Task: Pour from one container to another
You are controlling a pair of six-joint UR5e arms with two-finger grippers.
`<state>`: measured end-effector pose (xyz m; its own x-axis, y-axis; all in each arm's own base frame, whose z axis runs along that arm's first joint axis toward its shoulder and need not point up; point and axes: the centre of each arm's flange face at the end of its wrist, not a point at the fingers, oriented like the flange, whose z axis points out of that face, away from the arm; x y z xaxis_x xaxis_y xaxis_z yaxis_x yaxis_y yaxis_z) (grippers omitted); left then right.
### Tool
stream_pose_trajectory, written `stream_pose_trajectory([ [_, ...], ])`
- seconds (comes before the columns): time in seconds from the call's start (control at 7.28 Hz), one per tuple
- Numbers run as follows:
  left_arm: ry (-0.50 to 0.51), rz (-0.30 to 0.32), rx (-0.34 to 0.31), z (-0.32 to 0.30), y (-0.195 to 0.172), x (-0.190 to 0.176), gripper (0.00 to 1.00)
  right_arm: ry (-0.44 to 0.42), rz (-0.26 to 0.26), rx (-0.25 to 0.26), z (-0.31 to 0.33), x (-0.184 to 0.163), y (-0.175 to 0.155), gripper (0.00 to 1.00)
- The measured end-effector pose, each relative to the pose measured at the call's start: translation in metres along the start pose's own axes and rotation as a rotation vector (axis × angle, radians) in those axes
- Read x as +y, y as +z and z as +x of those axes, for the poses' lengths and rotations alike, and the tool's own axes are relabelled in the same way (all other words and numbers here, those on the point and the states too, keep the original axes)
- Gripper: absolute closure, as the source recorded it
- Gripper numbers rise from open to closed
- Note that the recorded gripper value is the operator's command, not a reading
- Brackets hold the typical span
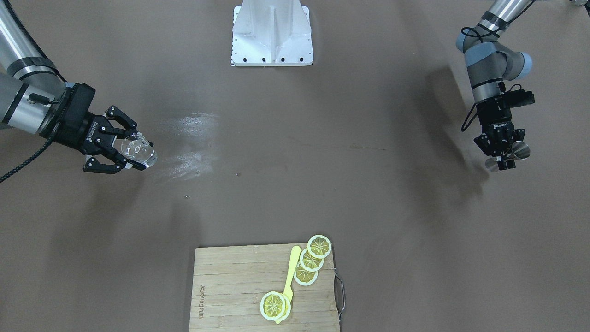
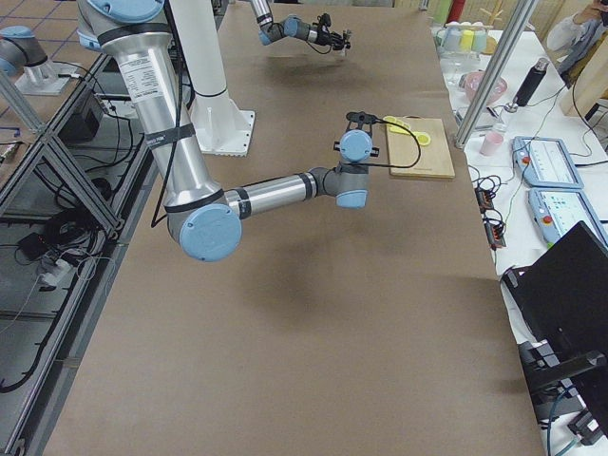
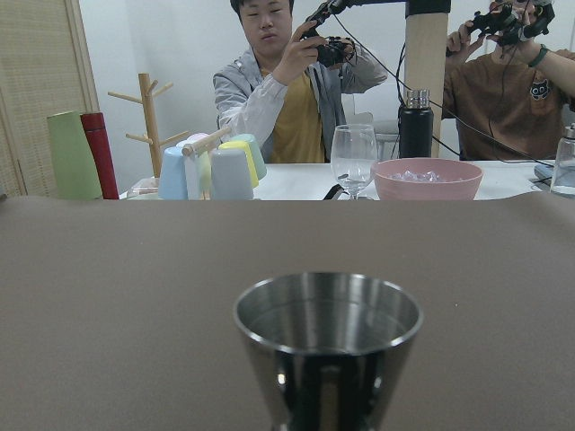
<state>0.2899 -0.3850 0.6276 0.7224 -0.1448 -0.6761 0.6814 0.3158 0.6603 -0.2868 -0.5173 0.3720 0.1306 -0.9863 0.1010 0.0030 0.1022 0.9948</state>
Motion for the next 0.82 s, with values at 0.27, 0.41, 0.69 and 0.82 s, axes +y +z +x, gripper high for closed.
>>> stream_pose_trajectory([
  [0.27, 0.073, -0.027, 0.046, 0.021, 0.007, -0.037, 1.00, 0.003, 0.000, 0.016, -0.009, -0.017, 0.007, 1.00],
  [0.41, 0.125, -0.035, 0.097, 0.050, 0.014, -0.062, 1.00, 0.008, -0.004, 0.021, -0.011, -0.022, 0.008, 1.00],
  [0.69, 0.222, -0.041, 0.215, 0.116, 0.039, -0.111, 1.00, 0.002, -0.003, 0.033, -0.015, -0.026, 0.011, 1.00],
  [0.82, 0.264, -0.035, 0.276, 0.150, 0.046, -0.128, 1.00, -0.002, 0.000, 0.040, -0.018, -0.028, 0.015, 1.00],
])
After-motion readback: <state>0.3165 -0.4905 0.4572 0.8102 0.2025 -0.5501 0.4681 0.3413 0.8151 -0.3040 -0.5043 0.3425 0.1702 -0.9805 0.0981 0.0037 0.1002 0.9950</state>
